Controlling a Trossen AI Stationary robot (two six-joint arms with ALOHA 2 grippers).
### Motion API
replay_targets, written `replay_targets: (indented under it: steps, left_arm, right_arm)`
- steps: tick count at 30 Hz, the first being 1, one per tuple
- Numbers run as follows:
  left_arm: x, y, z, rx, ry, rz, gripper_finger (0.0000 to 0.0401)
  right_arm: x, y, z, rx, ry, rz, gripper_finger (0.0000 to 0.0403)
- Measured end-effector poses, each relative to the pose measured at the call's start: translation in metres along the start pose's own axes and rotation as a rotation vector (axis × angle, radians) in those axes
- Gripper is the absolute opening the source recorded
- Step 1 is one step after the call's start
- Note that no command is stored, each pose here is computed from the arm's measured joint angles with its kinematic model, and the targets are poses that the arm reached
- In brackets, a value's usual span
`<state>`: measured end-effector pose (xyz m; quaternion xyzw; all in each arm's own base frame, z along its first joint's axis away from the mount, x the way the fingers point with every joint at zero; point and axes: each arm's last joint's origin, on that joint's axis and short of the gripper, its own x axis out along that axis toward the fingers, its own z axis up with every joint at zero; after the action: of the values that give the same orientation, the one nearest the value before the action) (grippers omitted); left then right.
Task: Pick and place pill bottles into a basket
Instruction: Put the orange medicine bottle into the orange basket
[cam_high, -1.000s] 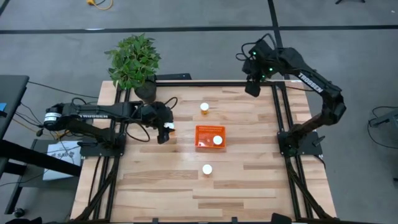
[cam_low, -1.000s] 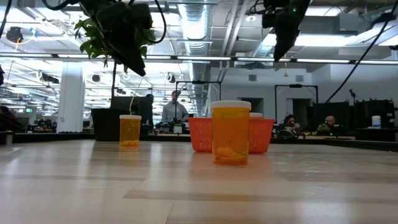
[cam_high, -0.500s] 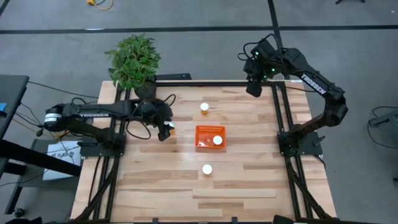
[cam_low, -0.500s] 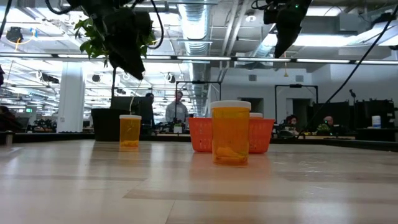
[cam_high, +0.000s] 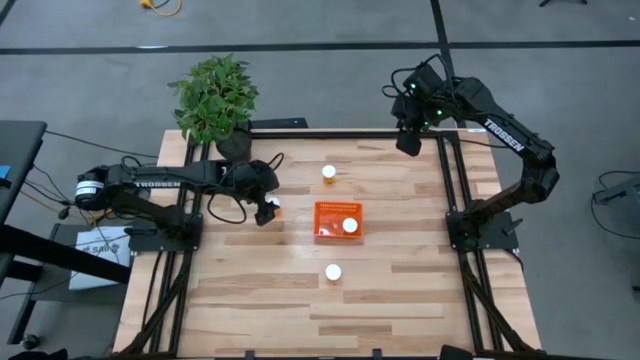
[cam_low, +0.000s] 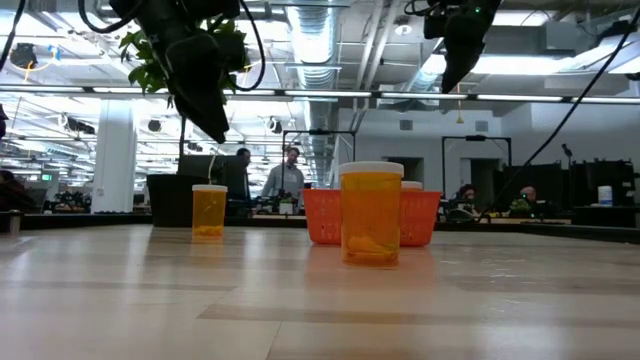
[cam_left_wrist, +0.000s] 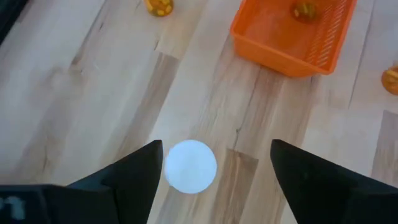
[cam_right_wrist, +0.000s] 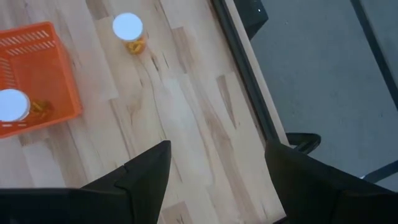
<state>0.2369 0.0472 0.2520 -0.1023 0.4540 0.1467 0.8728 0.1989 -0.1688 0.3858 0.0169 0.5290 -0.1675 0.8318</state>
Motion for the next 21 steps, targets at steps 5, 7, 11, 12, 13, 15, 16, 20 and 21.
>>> replay_targets:
  steps: [5,7,11,12,13,15,16,20,21]
  left_arm:
    - [0.000,0.000,0.000,0.042,-0.004,-0.002,0.0290]
    - [0.000,-0.001,0.000,0.049,-0.002,-0.008,0.0290]
    - [0.006,-0.001,0.000,0.033,0.025,-0.007,0.0290]
    - [0.008,-0.001,-0.001,0.033,0.038,-0.006,0.0290]
    - [0.012,-0.002,-0.001,0.032,0.048,-0.006,0.0290]
    - [0.017,-0.005,-0.002,0.032,0.068,-0.014,0.0290]
    - [0.020,-0.007,-0.001,0.033,0.074,-0.018,0.0290]
    - [0.021,-0.008,-0.001,0.037,0.080,-0.009,0.0290]
    - [0.021,-0.008,-0.001,0.038,0.077,0.000,0.0290]
  right_arm:
    - [0.000,0.000,0.000,-0.009,0.001,0.000,0.0256]
    - [0.000,0.000,0.000,-0.016,0.001,0.000,0.0256]
    - [0.000,0.000,0.000,-0.027,0.001,0.000,0.0256]
    - [0.000,0.000,0.000,-0.026,0.001,0.000,0.0256]
    - [0.000,0.000,0.000,-0.026,0.002,0.000,0.0256]
    - [0.000,0.000,0.000,-0.026,0.002,0.000,0.0256]
    - [0.000,0.000,0.000,-0.027,0.002,0.000,0.0256]
    - [0.000,-0.002,-0.001,-0.022,0.002,-0.002,0.0256]
    - [0.000,-0.002,-0.001,-0.022,0.002,-0.002,0.0256]
